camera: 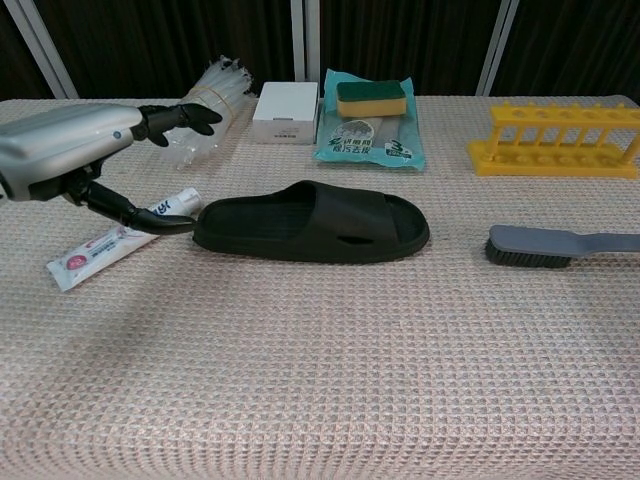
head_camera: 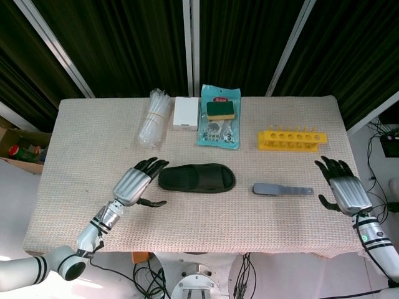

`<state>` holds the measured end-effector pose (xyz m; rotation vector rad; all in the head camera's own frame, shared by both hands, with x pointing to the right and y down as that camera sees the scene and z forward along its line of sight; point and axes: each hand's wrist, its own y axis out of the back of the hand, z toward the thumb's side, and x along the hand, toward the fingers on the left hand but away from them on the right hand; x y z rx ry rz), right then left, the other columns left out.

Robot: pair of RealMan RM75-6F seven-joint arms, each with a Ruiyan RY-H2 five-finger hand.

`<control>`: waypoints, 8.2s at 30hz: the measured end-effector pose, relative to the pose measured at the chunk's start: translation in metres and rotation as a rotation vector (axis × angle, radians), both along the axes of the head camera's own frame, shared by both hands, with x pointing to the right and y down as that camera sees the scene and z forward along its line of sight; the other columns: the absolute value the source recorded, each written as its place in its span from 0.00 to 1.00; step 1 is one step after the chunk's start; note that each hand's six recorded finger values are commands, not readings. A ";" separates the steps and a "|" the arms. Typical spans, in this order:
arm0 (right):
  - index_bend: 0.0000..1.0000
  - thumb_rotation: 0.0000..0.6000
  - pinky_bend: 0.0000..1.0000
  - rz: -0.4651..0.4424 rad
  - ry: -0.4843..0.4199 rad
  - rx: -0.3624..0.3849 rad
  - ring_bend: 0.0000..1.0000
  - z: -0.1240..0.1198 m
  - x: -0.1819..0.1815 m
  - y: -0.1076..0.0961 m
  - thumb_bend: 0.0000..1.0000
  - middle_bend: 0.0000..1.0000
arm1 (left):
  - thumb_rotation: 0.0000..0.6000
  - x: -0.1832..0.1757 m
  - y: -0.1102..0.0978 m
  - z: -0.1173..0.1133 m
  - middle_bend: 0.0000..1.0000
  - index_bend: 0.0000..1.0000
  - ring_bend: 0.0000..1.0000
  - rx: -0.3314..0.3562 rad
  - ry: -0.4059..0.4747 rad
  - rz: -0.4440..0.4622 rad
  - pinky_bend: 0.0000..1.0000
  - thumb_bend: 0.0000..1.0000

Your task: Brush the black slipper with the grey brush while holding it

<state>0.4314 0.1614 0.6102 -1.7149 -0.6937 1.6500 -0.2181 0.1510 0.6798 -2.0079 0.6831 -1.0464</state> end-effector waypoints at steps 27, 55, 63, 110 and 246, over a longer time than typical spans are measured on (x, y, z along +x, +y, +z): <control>0.00 1.00 0.04 0.021 0.053 -0.066 0.00 0.046 0.026 0.024 0.33 0.02 | 0.60 0.045 -0.013 0.060 0.06 0.03 0.06 -0.059 -0.152 0.090 0.21 0.12; 0.10 1.00 0.19 -0.084 0.034 -0.103 0.05 0.078 -0.024 0.006 0.38 0.17 | 1.00 0.071 -0.027 0.084 0.14 0.09 0.13 -0.132 -0.147 0.063 0.28 0.29; 0.15 1.00 0.24 -0.085 0.014 -0.092 0.09 0.084 -0.035 0.002 0.38 0.20 | 1.00 0.073 -0.026 0.084 0.21 0.17 0.18 -0.118 -0.143 0.061 0.33 0.29; 0.49 1.00 0.49 -0.086 0.063 -0.150 0.41 0.119 -0.083 0.002 0.37 0.53 | 1.00 0.074 -0.023 0.085 0.27 0.23 0.21 -0.113 -0.137 0.073 0.36 0.29; 1.00 1.00 1.00 -0.050 -0.242 0.335 1.00 0.144 -0.241 -0.041 0.97 1.00 | 1.00 0.069 -0.030 0.079 0.28 0.25 0.22 -0.144 -0.047 0.027 0.36 0.29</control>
